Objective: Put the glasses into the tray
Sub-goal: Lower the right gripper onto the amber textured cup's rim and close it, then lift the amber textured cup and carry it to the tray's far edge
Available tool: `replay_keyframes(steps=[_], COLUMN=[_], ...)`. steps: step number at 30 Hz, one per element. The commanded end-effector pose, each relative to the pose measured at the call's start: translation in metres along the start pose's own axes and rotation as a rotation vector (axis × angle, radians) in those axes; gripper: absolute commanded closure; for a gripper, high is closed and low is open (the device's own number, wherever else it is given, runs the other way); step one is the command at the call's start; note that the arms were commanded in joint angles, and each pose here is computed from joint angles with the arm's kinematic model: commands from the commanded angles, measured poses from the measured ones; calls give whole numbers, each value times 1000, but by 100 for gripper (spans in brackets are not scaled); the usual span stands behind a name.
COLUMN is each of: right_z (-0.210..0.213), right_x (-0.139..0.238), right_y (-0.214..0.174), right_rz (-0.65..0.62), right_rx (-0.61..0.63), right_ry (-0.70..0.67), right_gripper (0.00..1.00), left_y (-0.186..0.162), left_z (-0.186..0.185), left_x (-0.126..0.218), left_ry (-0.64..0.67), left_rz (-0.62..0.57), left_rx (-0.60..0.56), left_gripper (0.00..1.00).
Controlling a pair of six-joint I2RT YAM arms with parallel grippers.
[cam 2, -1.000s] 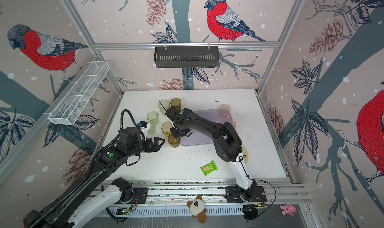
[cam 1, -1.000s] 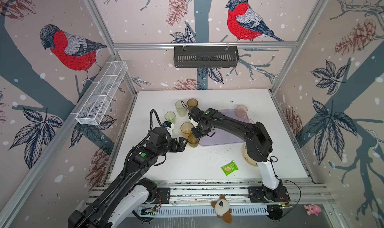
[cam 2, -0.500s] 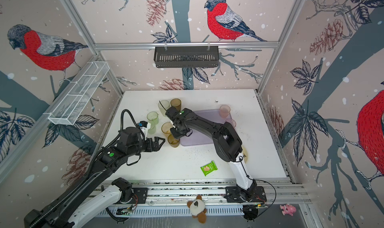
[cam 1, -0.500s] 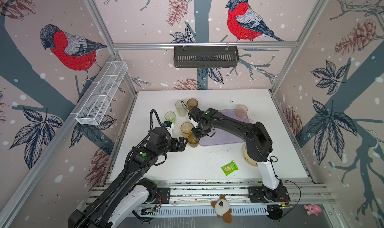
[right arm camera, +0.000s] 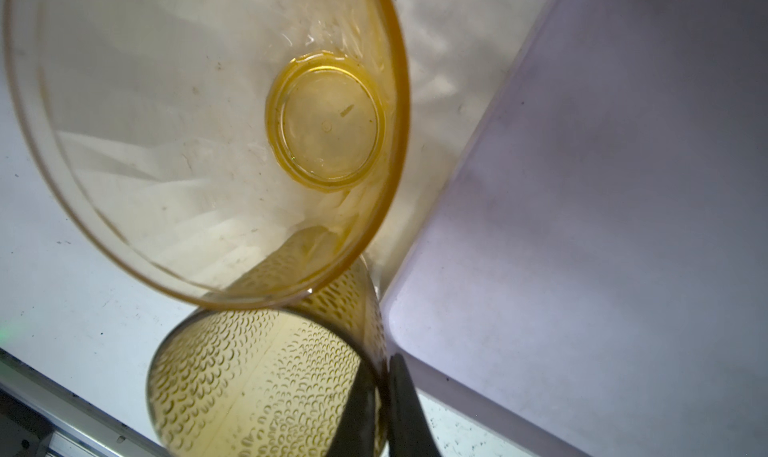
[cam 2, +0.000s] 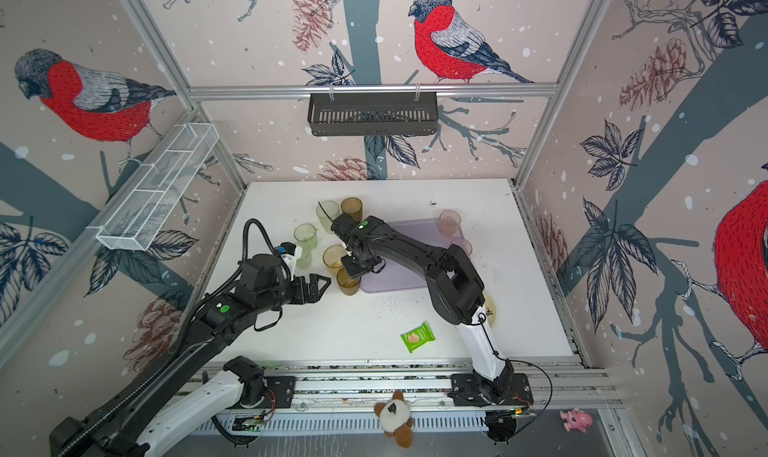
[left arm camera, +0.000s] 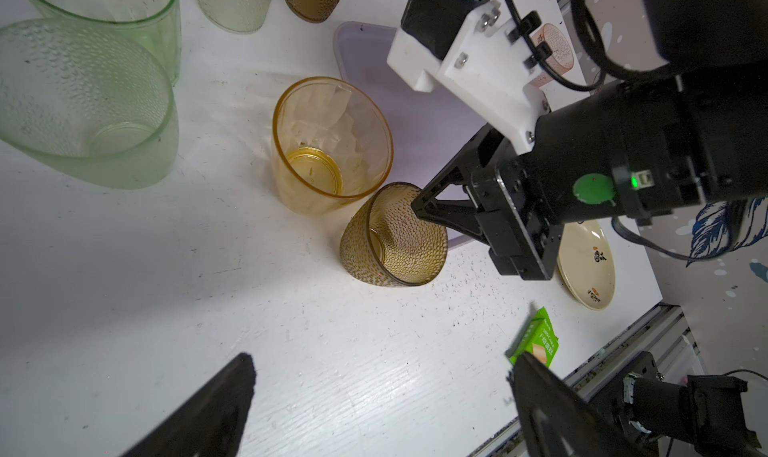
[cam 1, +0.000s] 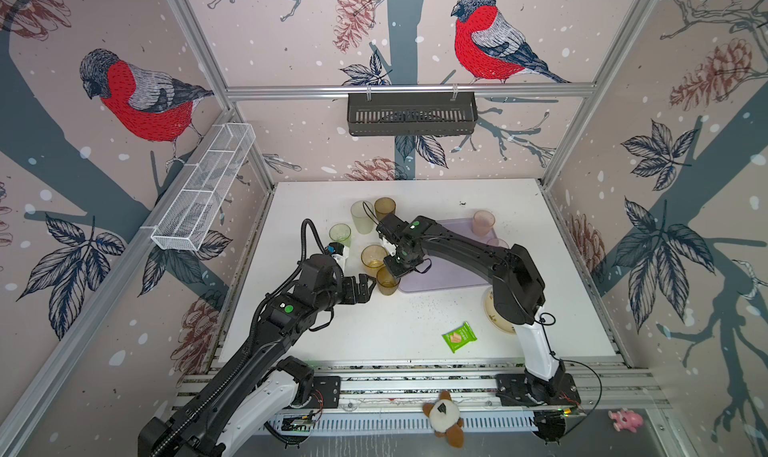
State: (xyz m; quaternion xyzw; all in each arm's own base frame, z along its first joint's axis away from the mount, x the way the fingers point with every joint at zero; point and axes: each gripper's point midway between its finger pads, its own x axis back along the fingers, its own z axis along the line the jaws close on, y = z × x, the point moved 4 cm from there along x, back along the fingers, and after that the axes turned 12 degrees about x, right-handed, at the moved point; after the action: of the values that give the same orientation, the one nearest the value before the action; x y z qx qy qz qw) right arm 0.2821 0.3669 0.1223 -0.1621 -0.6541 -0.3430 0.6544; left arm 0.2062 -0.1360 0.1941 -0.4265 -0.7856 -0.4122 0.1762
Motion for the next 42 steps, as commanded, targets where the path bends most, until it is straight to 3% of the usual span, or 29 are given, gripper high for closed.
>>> replay_keyframes(steps=[1,18,42], right_z=[-1,-21,-136], right_x=[8,47,103], right_y=[-2,-6,-17], right_rz=[2,-71,-101], right_rx=[17,9,-122], right_ry=[-12,-19,-186], right_gripper=[92,95,97], left_y=[5,14,26], left_z=[-3,-13,-47], left_x=[1,11,0], left_ry=[-16,-31,-31], left_rz=[-24,-56,-46], left_rx=[-9,-76,-204], left_gripper=[4,5,5])
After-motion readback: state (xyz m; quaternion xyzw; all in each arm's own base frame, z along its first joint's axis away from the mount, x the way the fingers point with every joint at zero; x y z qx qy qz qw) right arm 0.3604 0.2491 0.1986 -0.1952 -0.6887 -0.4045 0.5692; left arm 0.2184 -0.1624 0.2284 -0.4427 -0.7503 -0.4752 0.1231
